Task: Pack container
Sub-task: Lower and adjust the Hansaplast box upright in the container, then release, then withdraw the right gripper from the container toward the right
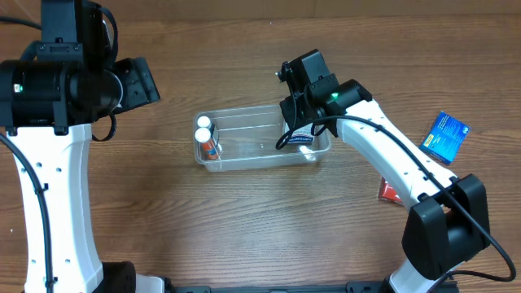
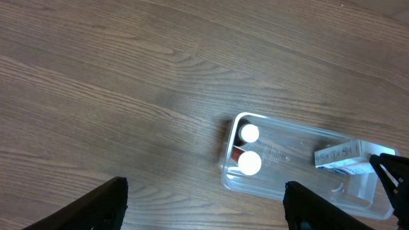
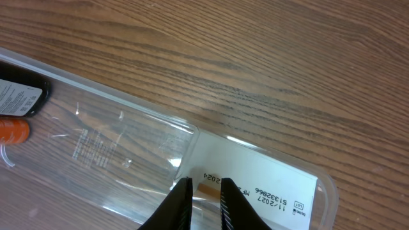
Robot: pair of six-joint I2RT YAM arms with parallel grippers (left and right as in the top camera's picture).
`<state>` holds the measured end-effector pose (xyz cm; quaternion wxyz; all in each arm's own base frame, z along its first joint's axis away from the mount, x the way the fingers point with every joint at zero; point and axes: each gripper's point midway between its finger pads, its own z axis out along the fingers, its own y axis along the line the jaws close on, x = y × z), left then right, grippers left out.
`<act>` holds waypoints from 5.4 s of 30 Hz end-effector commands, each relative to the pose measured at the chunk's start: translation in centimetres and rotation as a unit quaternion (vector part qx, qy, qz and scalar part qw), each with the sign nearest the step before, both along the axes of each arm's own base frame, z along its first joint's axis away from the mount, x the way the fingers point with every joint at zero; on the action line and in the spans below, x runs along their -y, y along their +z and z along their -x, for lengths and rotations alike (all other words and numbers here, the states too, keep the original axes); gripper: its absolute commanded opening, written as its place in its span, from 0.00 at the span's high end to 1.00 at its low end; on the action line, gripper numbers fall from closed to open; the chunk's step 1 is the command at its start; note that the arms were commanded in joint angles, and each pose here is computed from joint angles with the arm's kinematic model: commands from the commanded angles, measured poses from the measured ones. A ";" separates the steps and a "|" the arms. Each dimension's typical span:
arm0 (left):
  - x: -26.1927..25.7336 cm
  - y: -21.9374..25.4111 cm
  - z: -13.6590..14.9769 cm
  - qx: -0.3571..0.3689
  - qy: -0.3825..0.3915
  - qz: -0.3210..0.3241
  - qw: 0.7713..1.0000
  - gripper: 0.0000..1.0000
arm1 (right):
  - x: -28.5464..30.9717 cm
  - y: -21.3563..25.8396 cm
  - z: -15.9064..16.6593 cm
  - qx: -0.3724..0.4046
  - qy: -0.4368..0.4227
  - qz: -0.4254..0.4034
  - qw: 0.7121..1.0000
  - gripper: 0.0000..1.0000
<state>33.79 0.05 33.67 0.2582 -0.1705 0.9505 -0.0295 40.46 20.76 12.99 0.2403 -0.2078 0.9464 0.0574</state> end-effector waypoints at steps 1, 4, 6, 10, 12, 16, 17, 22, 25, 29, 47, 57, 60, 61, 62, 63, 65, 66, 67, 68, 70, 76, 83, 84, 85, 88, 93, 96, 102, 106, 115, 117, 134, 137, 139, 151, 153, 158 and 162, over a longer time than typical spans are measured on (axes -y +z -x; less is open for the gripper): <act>-0.2 0.4 0.0 0.005 -0.005 -0.011 1.000 0.20 | -0.1 0.8 -0.2 0.012 -0.002 -0.002 1.000 0.83; -0.2 0.4 0.0 0.005 -0.005 -0.011 1.000 0.20 | 0.0 -0.7 -0.1 -0.006 -0.007 0.005 1.000 0.83; -0.2 0.4 0.0 0.005 -0.005 -0.011 1.000 0.20 | 0.1 -1.6 0.2 -0.022 -0.013 0.010 1.000 0.84; -0.2 0.4 0.0 0.005 -0.005 -0.011 1.000 0.20 | 0.4 -3.4 1.1 -0.056 -0.010 0.022 0.998 0.83; -0.2 0.4 0.0 0.004 -0.005 -0.011 1.000 0.20 | 0.5 -4.1 1.3 -0.066 -0.011 0.028 0.997 0.83; -0.2 0.3 0.2 0.001 -0.005 -0.011 1.000 0.20 | 0.4 -4.3 1.2 -0.066 -0.011 0.028 0.997 0.83; -0.3 0.3 0.2 0.001 -0.005 -0.011 1.000 0.20 | 0.4 -4.2 1.1 -0.064 -0.011 0.027 0.998 0.83; -0.4 0.3 0.2 0.001 -0.003 -0.014 1.000 0.20 | 0.7 -3.6 0.8 -0.053 -0.016 0.031 0.998 0.83; -0.4 0.3 0.2 0.001 -0.003 -0.014 1.000 0.20 | 1.4 -1.9 0.3 -0.023 -0.029 0.041 0.998 0.83; -0.4 0.3 0.2 0.001 -0.003 -0.014 1.000 0.20 | 1.4 0.9 -0.9 0.021 -0.037 0.033 0.999 0.83; -0.4 0.3 0.2 0.002 -0.003 -0.014 1.000 0.20 | 0.4 1.1 -2.9 0.054 -0.039 0.013 0.998 0.83; -0.4 0.3 0.2 0.001 -0.003 -0.014 1.000 0.20 | 0.6 -4.7 -1.5 -0.021 -0.028 0.043 0.998 0.83; -0.3 0.3 0.2 0.001 -0.003 -0.014 1.000 0.20 | 0.7 -5.0 -1.4 -0.026 -0.029 0.046 0.998 0.83; -0.4 0.3 0.2 0.001 -0.003 -0.014 1.000 0.20 | 0.6 -4.9 -1.4 -0.024 -0.028 0.045 0.998 0.83; -0.4 0.3 0.2 0.001 -0.003 -0.014 1.000 0.20 | 0.7 -4.9 -1.4 -0.024 -0.029 0.045 0.998 0.83; -0.3 0.3 0.2 0.001 -0.003 -0.014 1.000 0.20 | 0.7 -4.9 -1.3 -0.026 -0.029 0.046 0.998 0.83; -0.4 0.3 0.2 0.001 -0.003 -0.014 1.000 0.20 | 0.8 -5.0 -1.1 -0.031 -0.028 0.049 0.998 0.83; -0.3 0.3 0.2 0.001 -0.003 -0.014 1.000 0.20 | 0.9 -5.1 -1.0 -0.034 -0.028 0.050 0.998 0.83; -0.4 0.3 0.2 0.002 -0.003 -0.014 1.000 0.20 | 0.9 -5.2 -0.9 -0.036 -0.027 0.052 0.998 0.83; -0.4 0.3 0.1 0.002 -0.003 -0.014 1.000 0.20 | 1.1 -5.2 -0.9 -0.036 -0.026 0.055 0.998 0.83; -0.3 0.3 0.2 0.001 -0.003 -0.014 1.000 0.20 | 1.7 -5.2 -1.4 -0.032 -0.035 0.057 0.997 0.83; -0.3 0.2 0.3 -0.002 -0.003 -0.014 1.000 0.20 | 2.4 -5.1 -2.1 -0.031 -0.032 0.045 0.998 0.76; -0.3 0.2 0.3 -0.003 -0.004 -0.013 1.000 0.20 | 1.8 -5.3 -2.6 -0.025 -0.020 0.030 0.999 0.72; -0.3 0.2 0.3 -0.003 -0.004 -0.013 1.000 0.20 | 1.6 -5.6 -2.4 -0.031 -0.018 0.027 0.999 0.72; -0.3 0.2 0.3 -0.002 -0.004 -0.012 1.000 0.20 | 1.4 -6.2 -2.2 -0.041 -0.014 0.024 0.999 0.72; -0.3 0.2 0.3 -0.003 -0.004 -0.013 1.000 0.20 | 1.4 -7.8 -1.2 -0.074 -0.009 0.027 0.997 0.73; -0.3 0.2 0.3 -0.002 -0.004 -0.013 1.000 0.20 | 1.8 -8.5 -0.6 -0.090 -0.011 0.039 0.995 0.76; -0.3 0.2 0.3 -0.002 -0.004 -0.013 1.000 0.20 | 1.9 -8.5 -0.8 -0.086 -0.012 0.042 0.995 0.76; -0.3 0.2 0.3 -0.003 -0.004 -0.013 1.000 0.20 | 2.6 -9.0 -0.4 -0.097 -0.032 0.053 0.993 0.76; -0.3 0.2 0.4 -0.004 -0.004 -0.013 1.000 0.20 | 3.2 -8.8 -0.8 -0.088 -0.040 0.068 0.993 0.76; -0.4 0.0 0.6 -0.010 -0.004 -0.014 1.000 0.20 | 3.1 -7.4 -0.1 -0.091 -0.059 0.054 0.993 0.78; -0.4 0.0 0.6 -0.009 -0.004 -0.014 1.000 0.20 | 3.0 -6.0 -0.3 -0.077 -0.060 0.046 0.994 0.78; -0.4 0.0 0.6 -0.009 -0.004 -0.014 1.000 0.20 | 8.1 6.5 -0.8 0.071 -0.176 0.039 0.981 0.61; -0.4 0.0 0.6 -0.009 -0.004 -0.014 1.000 0.20 | 10.6 5.4 0.0 0.040 -0.233 0.048 0.971 0.73; -0.4 0.0 0.6 -0.009 -0.004 -0.014 1.000 0.20 | 12.1 4.1 0.7 0.009 -0.263 0.050 0.963 0.79; -0.3 0.0 0.6 -0.009 -0.004 -0.014 1.000 0.20 | 12.1 -3.5 4.1 -0.148 -0.220 0.031 0.964 0.80; -0.3 0.0 0.6 -0.010 -0.004 -0.014 1.000 0.20 | 10.9 -3.7 4.7 -0.166 -0.188 0.018 0.968 0.80; -0.3 0.0 0.6 -0.009 -0.004 -0.014 1.000 0.20 | 8.6 -3.6 6.1 -0.203 -0.125 -0.027 0.971 0.80; -0.3 0.0 0.6 -0.010 -0.004 -0.014 1.000 0.20 | 8.6 -3.7 6.8 -0.218 -0.124 -0.026 0.968 0.80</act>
